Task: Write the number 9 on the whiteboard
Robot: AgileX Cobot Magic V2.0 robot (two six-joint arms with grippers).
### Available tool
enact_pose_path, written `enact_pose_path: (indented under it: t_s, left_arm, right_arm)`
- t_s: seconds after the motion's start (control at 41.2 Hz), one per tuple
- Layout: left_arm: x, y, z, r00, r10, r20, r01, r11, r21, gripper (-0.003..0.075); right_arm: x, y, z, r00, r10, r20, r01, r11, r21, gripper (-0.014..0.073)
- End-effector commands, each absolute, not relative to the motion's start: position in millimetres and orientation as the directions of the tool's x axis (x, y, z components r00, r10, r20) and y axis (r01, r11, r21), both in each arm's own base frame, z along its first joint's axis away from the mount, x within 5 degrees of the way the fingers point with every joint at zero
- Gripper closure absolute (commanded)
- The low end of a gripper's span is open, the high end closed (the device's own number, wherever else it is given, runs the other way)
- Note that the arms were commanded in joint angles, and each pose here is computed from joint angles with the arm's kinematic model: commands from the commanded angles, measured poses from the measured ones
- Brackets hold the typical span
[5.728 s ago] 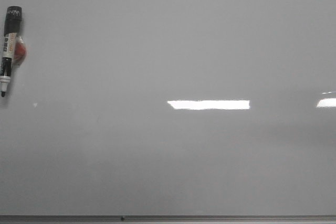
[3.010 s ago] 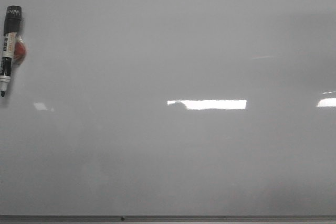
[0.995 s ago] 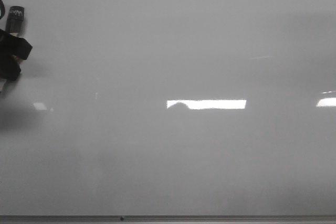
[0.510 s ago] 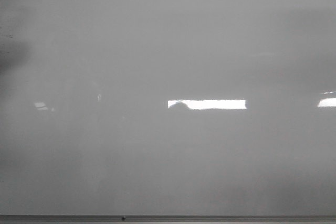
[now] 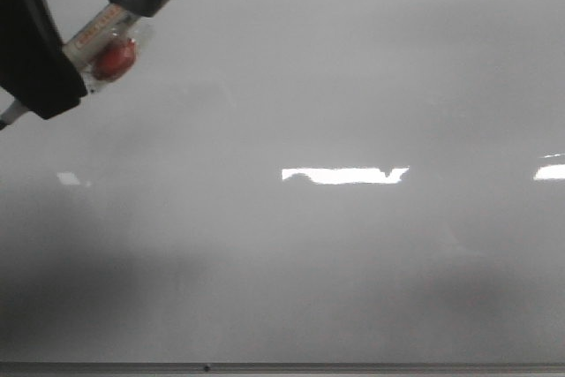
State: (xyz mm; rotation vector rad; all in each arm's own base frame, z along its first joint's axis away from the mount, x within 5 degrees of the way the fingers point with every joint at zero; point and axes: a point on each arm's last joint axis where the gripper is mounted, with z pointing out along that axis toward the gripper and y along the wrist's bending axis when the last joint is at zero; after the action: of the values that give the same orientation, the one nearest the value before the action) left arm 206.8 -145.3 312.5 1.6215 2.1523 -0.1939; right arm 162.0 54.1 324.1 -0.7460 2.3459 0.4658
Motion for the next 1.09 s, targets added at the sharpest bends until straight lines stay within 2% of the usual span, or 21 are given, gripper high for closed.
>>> enact_pose_path:
  t_s: [0.0, 0.218, 0.461, 0.631, 0.777, 1.068]
  left_arm:
    - [193, -162, 332, -0.112, 0.864, -0.49, 0.953, 0.233, 0.192, 0.0739]
    - [169, -187, 332, 0.012, 0.87, -0.493, 0.975, 0.099, 0.2, 0.0739]
    - [159, -196, 332, 0.058, 0.868, -0.494, 0.978, 0.05, 0.201, 0.0739]
    - [159, -196, 332, 0.058, 0.868, -0.494, 0.978, 0.049, 0.201, 0.0739]
    - [159, -196, 332, 0.058, 0.868, -0.494, 0.978, 0.049, 0.201, 0.0739]
    - [159, -196, 332, 0.058, 0.868, -0.494, 0.978, 0.049, 0.201, 0.0739]
  right_arm:
    - [165, 74, 339, -0.524, -0.469, -0.711, -0.738, 0.666, 0.104, 0.0077]
    - [162, 112, 356, -0.332, -0.592, -0.734, -0.886, 0.463, 0.026, 0.0077]
    - [159, 156, 361, -0.191, -0.651, -0.735, -0.957, 0.291, -0.009, 0.0077]
    - [161, 182, 353, -0.142, -0.643, -0.752, -0.968, 0.25, -0.03, 0.0078]
    - [163, 196, 351, -0.116, -0.624, -0.773, -0.967, 0.249, -0.056, 0.0081]
    - [162, 199, 353, -0.1, -0.609, -0.787, -0.965, 0.252, -0.073, 0.0267]
